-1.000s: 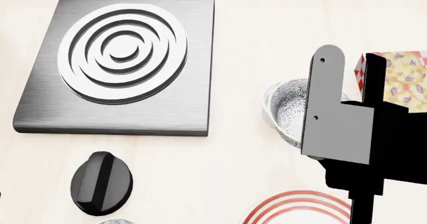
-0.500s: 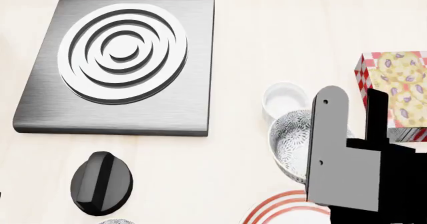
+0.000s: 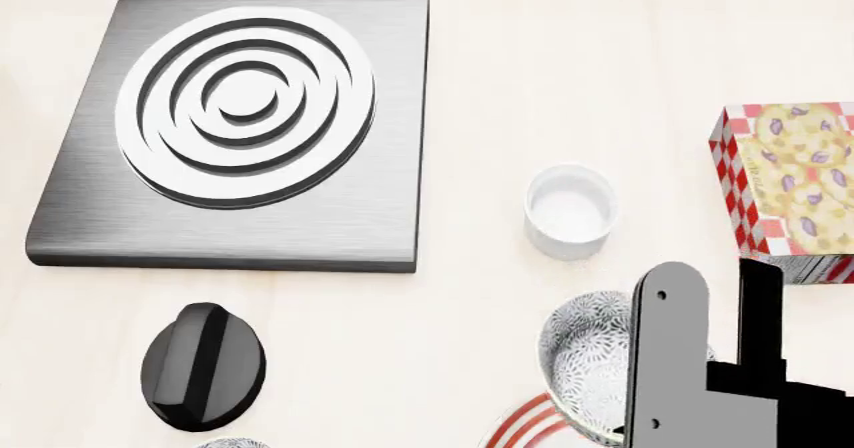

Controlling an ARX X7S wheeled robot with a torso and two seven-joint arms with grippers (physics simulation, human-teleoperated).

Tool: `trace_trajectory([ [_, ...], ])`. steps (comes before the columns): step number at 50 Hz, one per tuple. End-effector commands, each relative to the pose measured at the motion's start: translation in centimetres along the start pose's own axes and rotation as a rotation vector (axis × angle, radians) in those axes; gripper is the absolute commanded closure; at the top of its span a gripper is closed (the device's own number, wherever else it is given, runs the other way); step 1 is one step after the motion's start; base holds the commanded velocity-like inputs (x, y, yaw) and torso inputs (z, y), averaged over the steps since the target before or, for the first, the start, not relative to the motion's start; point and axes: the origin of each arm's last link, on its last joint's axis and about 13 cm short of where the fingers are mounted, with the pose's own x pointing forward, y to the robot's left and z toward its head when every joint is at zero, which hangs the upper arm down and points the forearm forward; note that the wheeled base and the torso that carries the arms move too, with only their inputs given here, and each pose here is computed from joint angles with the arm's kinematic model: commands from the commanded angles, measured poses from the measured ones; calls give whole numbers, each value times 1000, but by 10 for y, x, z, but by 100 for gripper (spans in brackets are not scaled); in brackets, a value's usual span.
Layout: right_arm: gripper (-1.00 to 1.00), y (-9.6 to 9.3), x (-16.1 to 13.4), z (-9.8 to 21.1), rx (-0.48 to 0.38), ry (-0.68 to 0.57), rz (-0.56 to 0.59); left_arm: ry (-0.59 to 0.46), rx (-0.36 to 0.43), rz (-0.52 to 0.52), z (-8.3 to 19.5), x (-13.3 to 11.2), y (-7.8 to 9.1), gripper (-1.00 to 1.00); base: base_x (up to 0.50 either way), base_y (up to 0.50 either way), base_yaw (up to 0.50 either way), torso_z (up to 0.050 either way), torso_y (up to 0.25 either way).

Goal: Pick the akita bowl on the ramekin and place it on the plate.

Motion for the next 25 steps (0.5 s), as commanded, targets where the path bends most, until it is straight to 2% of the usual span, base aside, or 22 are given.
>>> trace_trajectory([
  [1,100,13,-3,1,-5,-9,6,1,1,1,0,0,0,-100,0,0,0,0,0],
  [25,100,48,-9,-10,33,-10,26,-1,4,6,0,0,1,-100,0,0,0,0,0],
])
